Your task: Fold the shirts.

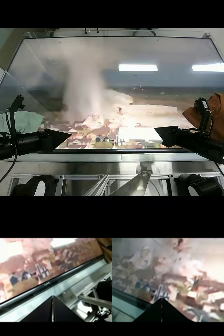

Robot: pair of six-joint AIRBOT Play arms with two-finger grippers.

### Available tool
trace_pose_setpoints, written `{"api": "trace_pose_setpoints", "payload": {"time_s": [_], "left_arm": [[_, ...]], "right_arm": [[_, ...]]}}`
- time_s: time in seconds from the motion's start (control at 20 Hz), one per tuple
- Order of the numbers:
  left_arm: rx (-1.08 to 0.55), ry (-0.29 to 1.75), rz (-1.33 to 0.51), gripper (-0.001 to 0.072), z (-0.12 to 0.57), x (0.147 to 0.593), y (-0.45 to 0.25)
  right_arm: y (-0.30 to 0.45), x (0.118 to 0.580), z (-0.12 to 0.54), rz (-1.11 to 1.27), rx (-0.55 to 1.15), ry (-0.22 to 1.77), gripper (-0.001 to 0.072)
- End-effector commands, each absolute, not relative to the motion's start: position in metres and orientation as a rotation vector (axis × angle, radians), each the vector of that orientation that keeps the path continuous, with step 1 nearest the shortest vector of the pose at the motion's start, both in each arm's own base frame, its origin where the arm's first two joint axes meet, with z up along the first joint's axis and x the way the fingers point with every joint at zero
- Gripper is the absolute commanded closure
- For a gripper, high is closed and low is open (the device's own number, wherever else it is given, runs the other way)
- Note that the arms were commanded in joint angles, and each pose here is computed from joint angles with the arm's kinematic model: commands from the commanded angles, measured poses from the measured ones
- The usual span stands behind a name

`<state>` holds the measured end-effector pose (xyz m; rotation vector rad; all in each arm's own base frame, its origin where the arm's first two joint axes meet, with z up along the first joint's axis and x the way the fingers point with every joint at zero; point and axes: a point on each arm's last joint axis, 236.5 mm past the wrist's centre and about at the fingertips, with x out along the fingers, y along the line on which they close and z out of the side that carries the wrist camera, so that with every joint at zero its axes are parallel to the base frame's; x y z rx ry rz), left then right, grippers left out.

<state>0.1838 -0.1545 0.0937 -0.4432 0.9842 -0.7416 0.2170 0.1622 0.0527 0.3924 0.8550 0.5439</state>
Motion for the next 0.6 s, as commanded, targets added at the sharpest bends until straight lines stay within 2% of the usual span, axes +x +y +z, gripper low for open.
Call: {"api": "trace_pose_setpoints", "payload": {"time_s": [0.0, 0.15, 0.2, 0.3, 0.35, 0.4, 0.45, 0.55], "left_arm": [[-0.442, 0.983, -0.741, 0.0688, 0.093, 0.184, -0.154], [-0.438, 0.975, -0.727, 0.0688, 0.095, 0.187, -0.152], [-0.429, 0.969, -0.676, 0.0688, 0.097, 0.194, -0.142], [-0.369, 0.962, -0.455, 0.0685, 0.103, 0.22, -0.093], [-0.332, 0.966, -0.318, 0.0539, 0.105, 0.232, -0.058], [-0.309, 0.972, -0.162, 0.0351, 0.108, 0.242, -0.015], [-0.297, 0.977, -0.021, 0.0274, 0.109, 0.249, 0.026], [-0.351, 1.005, 0.206, -0.0005, 0.102, 0.253, 0.091]], "right_arm": [[0.162, 0.217, 0.053, 0.545, 0.392, 0.855, 0.0692], [0.162, 0.217, 0.053, 0.545, 0.392, 0.855, 0.0692], [0.162, 0.217, 0.053, 0.545, 0.392, 0.855, 0.0692], [0.162, 0.217, 0.053, 0.545, 0.392, 0.855, 0.0692], [0.162, 0.217, 0.053, 0.545, 0.392, 0.855, 0.0692], [0.162, 0.217, 0.053, 0.545, 0.392, 0.855, 0.0692], [0.162, 0.217, 0.053, 0.545, 0.392, 0.855, 0.0692], [0.162, 0.217, 0.053, 0.545, 0.392, 0.855, 0.0692]]}}
